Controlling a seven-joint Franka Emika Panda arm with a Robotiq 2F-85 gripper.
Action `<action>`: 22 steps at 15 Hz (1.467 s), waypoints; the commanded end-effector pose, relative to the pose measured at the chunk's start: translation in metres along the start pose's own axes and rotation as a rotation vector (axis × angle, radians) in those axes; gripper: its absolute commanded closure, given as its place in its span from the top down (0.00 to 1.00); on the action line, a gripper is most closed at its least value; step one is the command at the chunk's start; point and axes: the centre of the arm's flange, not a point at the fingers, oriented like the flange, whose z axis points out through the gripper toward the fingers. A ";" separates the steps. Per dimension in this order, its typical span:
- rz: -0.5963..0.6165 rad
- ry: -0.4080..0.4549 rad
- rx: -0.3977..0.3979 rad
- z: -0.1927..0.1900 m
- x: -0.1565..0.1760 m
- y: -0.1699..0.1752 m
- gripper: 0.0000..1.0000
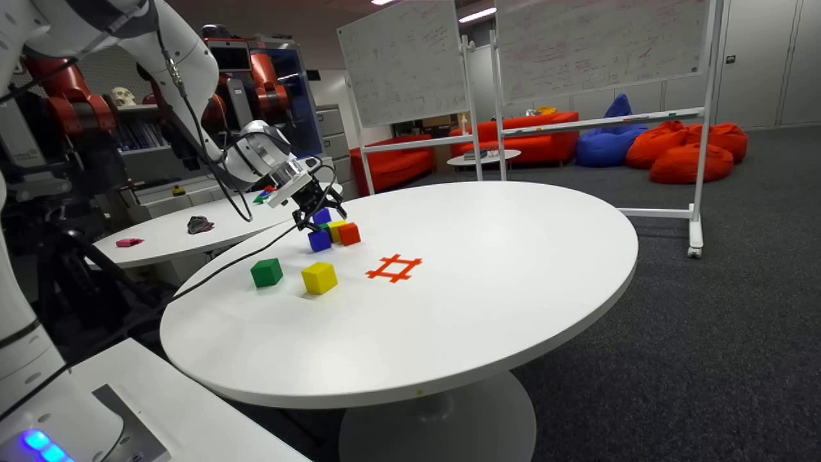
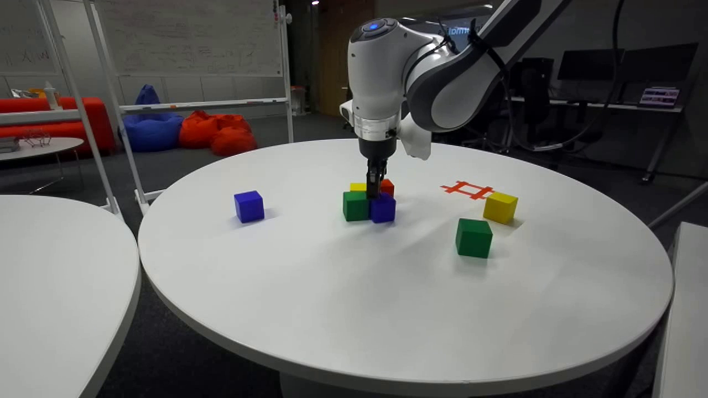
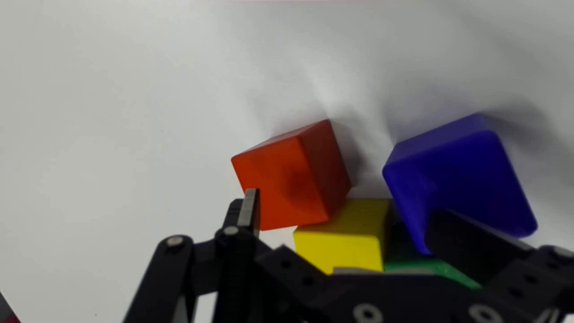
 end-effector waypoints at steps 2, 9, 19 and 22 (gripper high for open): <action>0.000 0.000 0.000 0.000 0.000 0.000 1.00; 0.008 0.020 0.001 -0.005 -0.003 -0.002 1.00; 0.009 0.170 -0.090 -0.070 -0.025 -0.031 1.00; 0.002 0.185 -0.112 -0.078 -0.030 -0.037 1.00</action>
